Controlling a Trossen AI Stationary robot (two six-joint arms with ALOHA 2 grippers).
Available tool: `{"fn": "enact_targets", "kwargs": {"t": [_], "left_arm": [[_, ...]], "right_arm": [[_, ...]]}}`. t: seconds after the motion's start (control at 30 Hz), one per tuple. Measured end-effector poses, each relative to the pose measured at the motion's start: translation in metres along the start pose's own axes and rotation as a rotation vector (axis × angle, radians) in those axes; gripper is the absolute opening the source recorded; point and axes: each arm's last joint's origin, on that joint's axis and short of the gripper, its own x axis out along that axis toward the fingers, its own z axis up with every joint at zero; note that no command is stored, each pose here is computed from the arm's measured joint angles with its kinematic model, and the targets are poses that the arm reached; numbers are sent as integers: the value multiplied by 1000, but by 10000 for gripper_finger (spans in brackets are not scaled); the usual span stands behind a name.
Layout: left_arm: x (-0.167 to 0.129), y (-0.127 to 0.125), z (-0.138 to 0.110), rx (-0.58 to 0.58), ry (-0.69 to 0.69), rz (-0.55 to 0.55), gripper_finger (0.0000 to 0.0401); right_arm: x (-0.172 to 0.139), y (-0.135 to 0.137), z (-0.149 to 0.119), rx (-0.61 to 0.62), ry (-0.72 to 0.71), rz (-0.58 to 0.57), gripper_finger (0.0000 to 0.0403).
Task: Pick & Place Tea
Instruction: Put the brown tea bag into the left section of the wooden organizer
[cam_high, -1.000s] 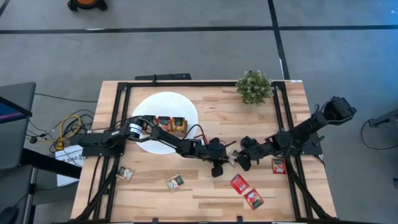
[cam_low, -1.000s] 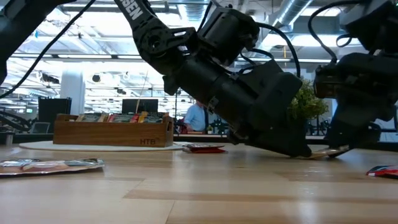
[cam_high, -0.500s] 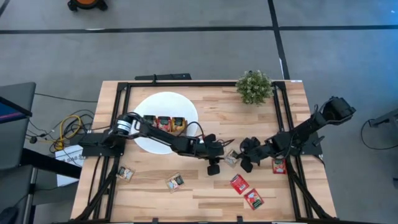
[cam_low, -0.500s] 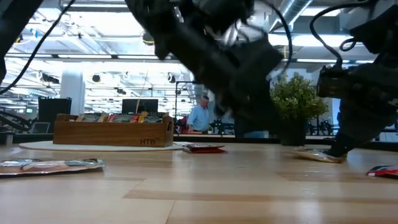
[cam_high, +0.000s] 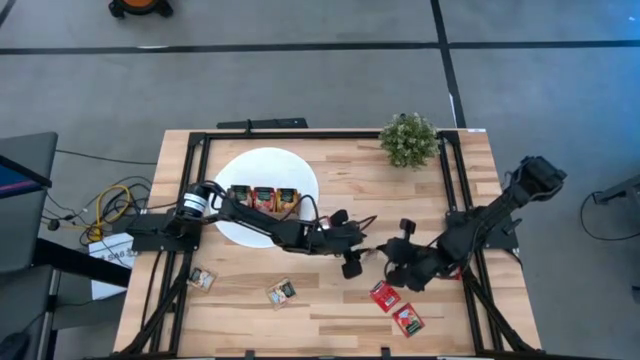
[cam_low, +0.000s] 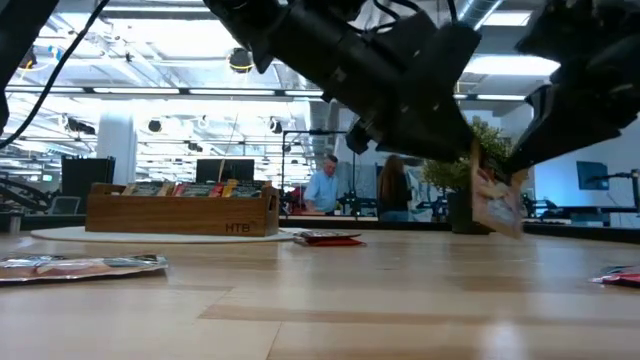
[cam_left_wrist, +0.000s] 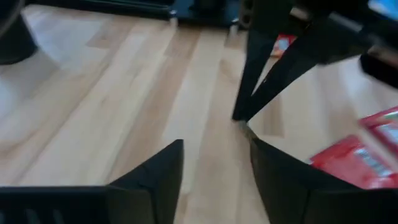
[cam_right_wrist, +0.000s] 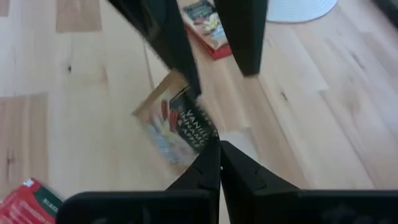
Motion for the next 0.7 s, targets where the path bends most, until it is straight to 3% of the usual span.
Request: {"fn": "enact_targets", "kwargs": {"t": [0.13,0.33,0.7], "left_arm": [[0,-2,2,-24,-8,-71,210],[1,-2,1,-17,-9,-66,220],[18,-2,-23,177,10,-10,220]], "right_arm": [[2,5,2,-30,23,-28,0],[14,7,-2,-25,90,-78,0],[15,9,2,-22,73,-47,0]]}}
